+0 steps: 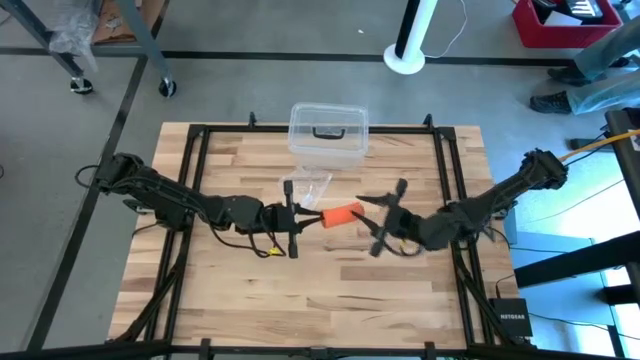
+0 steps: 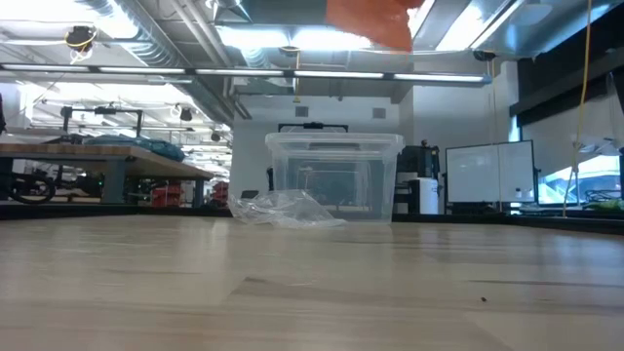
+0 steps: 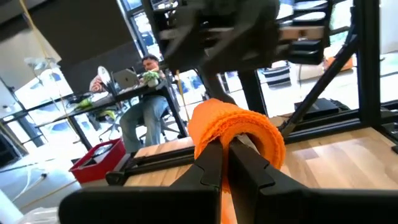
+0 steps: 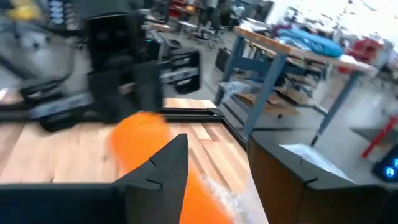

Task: Roll bandage
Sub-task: Roll the orange bandage

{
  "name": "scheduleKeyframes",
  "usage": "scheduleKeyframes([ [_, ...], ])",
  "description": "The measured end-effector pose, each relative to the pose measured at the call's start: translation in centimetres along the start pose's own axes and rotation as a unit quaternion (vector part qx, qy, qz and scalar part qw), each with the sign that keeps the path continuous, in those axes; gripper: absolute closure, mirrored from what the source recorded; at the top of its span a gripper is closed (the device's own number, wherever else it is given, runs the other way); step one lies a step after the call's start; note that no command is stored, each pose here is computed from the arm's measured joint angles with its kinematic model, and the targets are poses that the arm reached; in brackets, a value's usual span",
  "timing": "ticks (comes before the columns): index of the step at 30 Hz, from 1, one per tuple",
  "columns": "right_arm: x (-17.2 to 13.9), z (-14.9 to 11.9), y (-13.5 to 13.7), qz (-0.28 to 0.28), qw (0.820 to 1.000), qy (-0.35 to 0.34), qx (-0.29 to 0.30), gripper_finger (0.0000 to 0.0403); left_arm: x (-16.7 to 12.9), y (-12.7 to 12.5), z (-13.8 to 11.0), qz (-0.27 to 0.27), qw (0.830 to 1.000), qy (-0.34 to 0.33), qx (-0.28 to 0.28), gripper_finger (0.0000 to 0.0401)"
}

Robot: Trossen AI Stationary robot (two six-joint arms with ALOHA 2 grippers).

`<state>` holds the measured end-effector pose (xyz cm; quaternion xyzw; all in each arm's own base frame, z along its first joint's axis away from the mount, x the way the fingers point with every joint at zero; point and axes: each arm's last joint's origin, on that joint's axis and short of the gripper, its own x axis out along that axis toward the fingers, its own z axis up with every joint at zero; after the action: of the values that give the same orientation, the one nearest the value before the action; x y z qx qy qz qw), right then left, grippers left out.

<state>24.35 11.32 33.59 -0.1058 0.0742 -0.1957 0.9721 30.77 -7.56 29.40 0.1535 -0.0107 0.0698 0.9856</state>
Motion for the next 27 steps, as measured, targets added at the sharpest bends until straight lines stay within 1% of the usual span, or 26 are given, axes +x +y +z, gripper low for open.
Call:
scheduleKeyframes([
  [2, -1.6, 0.2, 0.0, 0.008, 1.000, 0.004, -0.015, 0.0236, -0.2, -0.1, 0.4, -0.001, 1.000, -0.007, 0.010, 0.0397],
  [4, -3.1, 0.1, -0.2, 0.017, 1.000, 0.012, -0.018, 0.0236, -0.4, -0.3, 0.6, -0.005, 1.000, -0.012, 0.020, 0.0397],
  [7, -4.4, -0.7, -0.1, 0.055, 0.997, 0.044, -0.013, 0.0236, -0.5, -0.6, 0.7, -0.010, 0.999, -0.016, 0.032, 0.0397],
  [9, -4.7, -2.0, 0.2, 0.075, 0.995, 0.073, -0.001, 0.0236, -0.6, -0.6, 0.9, -0.009, 0.999, -0.019, 0.039, 0.0397],
  [11, -4.6, -3.6, 0.6, 0.076, 0.993, 0.093, 0.006, 0.0236, -0.7, -0.8, 1.0, -0.013, 0.999, -0.025, 0.047, 0.0397],
  [15, -4.4, -7.1, 1.0, 0.056, 0.992, 0.110, -0.001, 0.0236, -0.8, -1.2, 1.2, -0.049, 0.996, -0.042, 0.060, 0.0397],
  [17, -4.3, -8.3, 1.0, 0.046, 0.993, 0.110, 0.009, 0.0236, -0.8, -1.2, 1.1, -0.052, 0.996, -0.040, 0.063, 0.0397],
  [20, -4.4, -9.5, 1.0, 0.041, 0.991, 0.121, 0.030, 0.0236, -0.5, -1.0, 0.8, -0.048, 0.997, -0.033, 0.053, 0.0397],
  [23, -4.5, -10.3, 1.0, 0.045, 0.990, 0.131, 0.032, 0.0236, 0.0, -1.1, 0.0, -0.048, 0.998, -0.020, 0.023, 0.0397],
  [26, -4.1, -11.6, 1.0, 0.031, 0.990, 0.131, 0.030, 0.0236, 0.6, -2.0, -1.2, -0.070, 0.998, -0.006, -0.002, 0.0397],
  [27, -3.9, -12.1, 1.1, 0.035, 0.990, 0.130, 0.031, 0.0236, 0.9, -2.3, -1.7, -0.075, 0.997, 0.001, -0.007, 0.0397],
])
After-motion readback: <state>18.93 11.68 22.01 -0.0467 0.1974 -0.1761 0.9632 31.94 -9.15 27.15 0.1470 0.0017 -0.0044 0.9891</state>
